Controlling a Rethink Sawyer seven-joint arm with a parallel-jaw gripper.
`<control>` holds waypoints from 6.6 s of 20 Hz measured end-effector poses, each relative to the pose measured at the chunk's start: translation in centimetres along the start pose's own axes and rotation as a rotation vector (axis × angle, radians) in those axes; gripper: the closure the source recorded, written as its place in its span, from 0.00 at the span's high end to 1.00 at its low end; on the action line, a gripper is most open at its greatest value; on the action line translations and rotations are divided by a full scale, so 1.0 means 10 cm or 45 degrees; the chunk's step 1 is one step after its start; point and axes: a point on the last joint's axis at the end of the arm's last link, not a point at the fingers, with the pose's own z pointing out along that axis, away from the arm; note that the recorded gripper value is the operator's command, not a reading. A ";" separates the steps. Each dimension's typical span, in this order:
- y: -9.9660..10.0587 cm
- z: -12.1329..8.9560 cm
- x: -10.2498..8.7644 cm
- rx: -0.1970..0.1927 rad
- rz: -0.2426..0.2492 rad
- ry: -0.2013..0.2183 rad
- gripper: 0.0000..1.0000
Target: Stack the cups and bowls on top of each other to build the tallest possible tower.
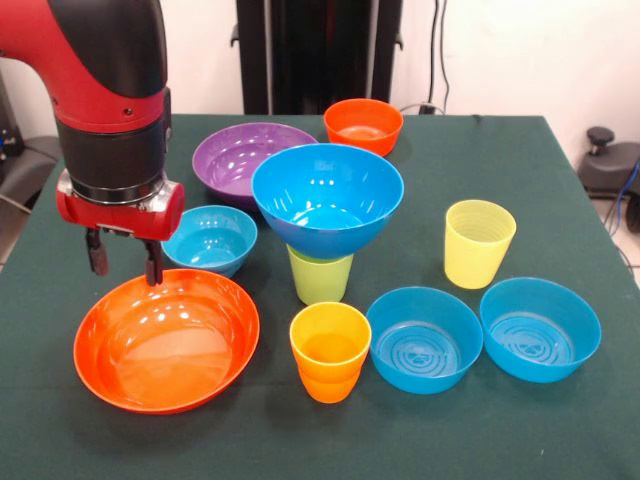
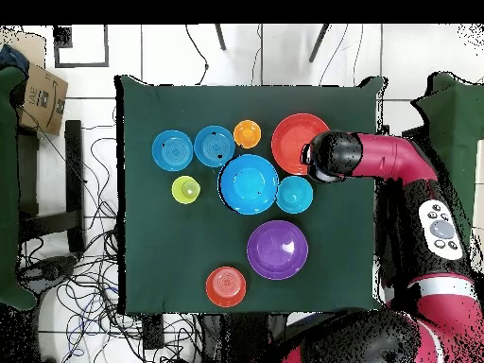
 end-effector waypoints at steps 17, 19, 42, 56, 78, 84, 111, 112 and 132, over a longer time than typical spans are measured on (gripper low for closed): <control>0.13 0.19 0.08 0.029 -0.054 0.024 1.00; 0.14 0.22 0.10 0.043 -0.069 0.026 1.00; 0.05 0.64 0.20 0.119 -0.124 0.050 1.00; 0.06 0.77 0.20 0.100 -0.124 -0.005 1.00; 0.11 0.49 0.18 0.002 0.012 0.119 1.00; 0.09 0.14 0.25 -0.021 0.054 0.238 1.00; 0.17 0.05 0.49 -0.047 0.030 0.203 0.00; 0.17 0.06 0.49 -0.049 0.030 0.197 0.00; 0.13 0.19 0.37 -0.014 0.032 -0.041 0.00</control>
